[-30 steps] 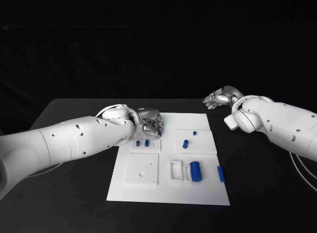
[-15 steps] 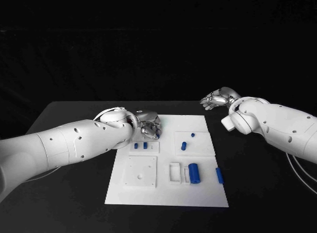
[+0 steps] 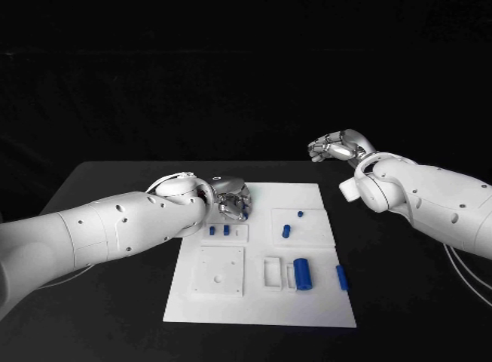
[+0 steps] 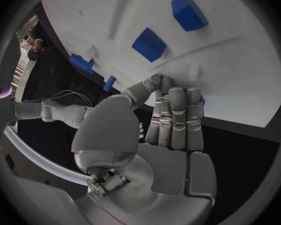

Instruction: Assemble the parts on the task board

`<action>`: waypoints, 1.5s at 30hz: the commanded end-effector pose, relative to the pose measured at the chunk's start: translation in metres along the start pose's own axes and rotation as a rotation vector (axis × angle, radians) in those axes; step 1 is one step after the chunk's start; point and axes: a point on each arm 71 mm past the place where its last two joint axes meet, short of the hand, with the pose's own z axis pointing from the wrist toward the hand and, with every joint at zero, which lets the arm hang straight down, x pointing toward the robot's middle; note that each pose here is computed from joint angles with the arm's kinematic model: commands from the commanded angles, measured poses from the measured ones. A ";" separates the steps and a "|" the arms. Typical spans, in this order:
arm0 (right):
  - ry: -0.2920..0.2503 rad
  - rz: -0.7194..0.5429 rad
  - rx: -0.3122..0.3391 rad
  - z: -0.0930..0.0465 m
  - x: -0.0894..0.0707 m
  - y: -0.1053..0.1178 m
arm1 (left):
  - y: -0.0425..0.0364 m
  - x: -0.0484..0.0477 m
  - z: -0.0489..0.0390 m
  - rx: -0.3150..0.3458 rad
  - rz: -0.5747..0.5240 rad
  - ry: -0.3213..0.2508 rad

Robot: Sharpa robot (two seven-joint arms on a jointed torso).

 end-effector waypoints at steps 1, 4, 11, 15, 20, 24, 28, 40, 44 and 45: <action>0.041 0.054 -0.076 0.000 0.004 0.007 | 0.0014 0.0052 -0.0008 -0.004 0.003 0.009; 0.053 0.057 -0.081 0.000 0.006 0.008 | 0.0014 0.0048 -0.0015 -0.002 -0.003 0.003; 0.056 0.057 -0.081 0.000 0.006 0.008 | 0.0032 0.0027 -0.0041 -0.002 -0.016 -0.025; 0.054 0.057 -0.080 0.000 0.006 0.007 | 0.0043 0.0009 -0.0064 0.000 -0.035 -0.047; 0.055 0.057 -0.080 0.000 0.006 0.007 | 0.0033 -0.0005 -0.0093 0.007 -0.059 -0.059; 0.056 0.057 -0.081 0.000 0.006 0.007 | 0.0020 -0.0018 -0.0124 0.017 -0.084 -0.073; 0.057 0.057 -0.081 0.000 0.006 0.007 | -0.0012 -0.0068 -0.0147 0.037 -0.117 -0.094; 0.059 0.057 -0.078 0.000 0.005 0.007 | 0.0075 -0.0186 -0.0269 0.015 -0.197 -0.087; 0.062 0.058 -0.077 0.000 0.006 0.007 | 0.0163 -0.0190 -0.0333 -0.002 -0.212 -0.068; 0.062 0.058 -0.077 0.000 0.005 0.007 | 0.0179 -0.0190 -0.0343 -0.007 -0.212 -0.065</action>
